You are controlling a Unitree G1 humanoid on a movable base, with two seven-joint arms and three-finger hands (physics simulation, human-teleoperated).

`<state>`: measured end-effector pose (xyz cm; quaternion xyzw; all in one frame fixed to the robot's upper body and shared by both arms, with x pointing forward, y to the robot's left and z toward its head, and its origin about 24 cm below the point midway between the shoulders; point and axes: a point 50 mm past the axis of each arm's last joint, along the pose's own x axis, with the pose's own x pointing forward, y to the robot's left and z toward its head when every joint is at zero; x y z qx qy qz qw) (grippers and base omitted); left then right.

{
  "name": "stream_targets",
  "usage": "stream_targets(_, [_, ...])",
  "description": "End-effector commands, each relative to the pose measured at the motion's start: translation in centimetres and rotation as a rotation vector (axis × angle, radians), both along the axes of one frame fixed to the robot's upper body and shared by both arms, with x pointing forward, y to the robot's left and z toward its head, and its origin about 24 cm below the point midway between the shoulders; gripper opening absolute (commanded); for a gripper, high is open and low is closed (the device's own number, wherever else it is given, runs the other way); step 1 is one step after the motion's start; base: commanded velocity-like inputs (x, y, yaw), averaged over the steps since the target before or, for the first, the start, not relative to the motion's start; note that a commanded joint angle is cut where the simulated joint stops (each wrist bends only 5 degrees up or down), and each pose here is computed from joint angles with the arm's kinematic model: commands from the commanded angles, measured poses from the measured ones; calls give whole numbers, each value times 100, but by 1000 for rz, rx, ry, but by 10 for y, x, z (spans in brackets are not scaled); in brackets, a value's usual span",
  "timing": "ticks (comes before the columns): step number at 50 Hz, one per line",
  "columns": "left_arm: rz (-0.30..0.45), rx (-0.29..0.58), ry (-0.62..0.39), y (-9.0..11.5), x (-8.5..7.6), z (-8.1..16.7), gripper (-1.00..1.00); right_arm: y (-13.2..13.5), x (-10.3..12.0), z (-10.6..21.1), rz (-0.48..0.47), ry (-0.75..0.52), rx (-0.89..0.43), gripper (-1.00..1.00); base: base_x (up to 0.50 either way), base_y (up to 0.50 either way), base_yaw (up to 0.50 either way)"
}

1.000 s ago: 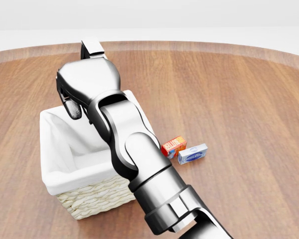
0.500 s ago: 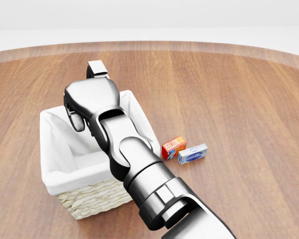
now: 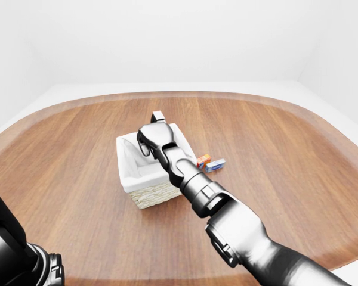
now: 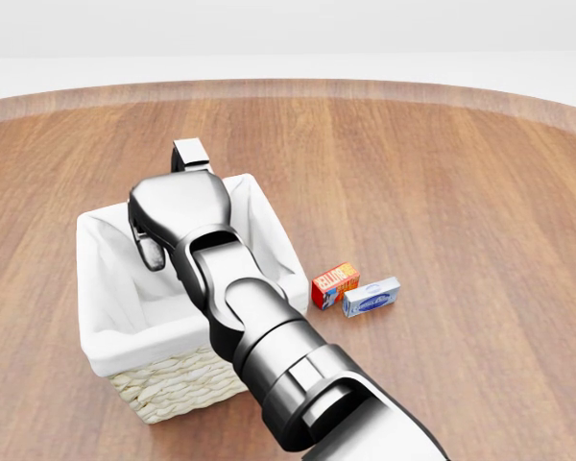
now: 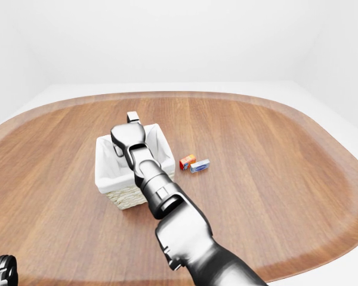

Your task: Pick up the alphabet soup and put it in the basket.

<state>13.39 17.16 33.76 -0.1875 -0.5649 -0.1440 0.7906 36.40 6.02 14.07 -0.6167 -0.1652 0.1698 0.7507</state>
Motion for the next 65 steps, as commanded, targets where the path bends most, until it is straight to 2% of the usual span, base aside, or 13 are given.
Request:
stream_targets(1, [2,3,4,-1,1,-1,100,4,-2,0,5,-26,4,-94,0,0,0])
stream_targets(5, [-25,20,14,-3,1,0,100,2,-3,-6,-1,-18,3,-94,0,0,0])
stream_targets(16, [-29,25,14,-4,1,0,100,-7,-2,-18,-34,-3,4,-93,0,0,0])
stream_targets(29, [-27,28,17,-5,1,-1,100,-6,0,-10,-34,-25,26,-95,0,0,0])
stream_targets(30, [-18,23,19,-4,2,-2,100,-5,0,-9,-28,-26,22,-17,0,0,0])
stream_targets(31, [-11,21,18,-4,2,-2,100,-5,0,-8,-27,-25,24,9,0,0,0])
stream_targets(32, [-9,18,16,-4,2,-2,100,-5,0,-7,-27,-29,21,65,0,0,0])
stream_targets(33, [-12,12,12,-3,2,-1,100,-5,1,-7,-25,-29,9,100,0,0,0])
stream_targets(39, [-14,12,10,-3,1,-1,100,-3,0,-7,-19,-8,10,100,0,0,0])
stream_targets(44, [-14,10,9,-3,1,-1,100,-1,-1,-6,-21,21,68,100,0,0,0])
stream_targets(50, [-11,9,7,-2,1,-1,100,2,-4,-7,-5,14,57,100,0,0,0])
stream_targets(56, [-31,25,10,-4,0,1,100,7,-3,10,13,-33,76,100,0,0,0])
stream_targets(65, [-15,27,16,-4,2,-1,100,16,-9,50,83,-110,83,100,0,0,0])
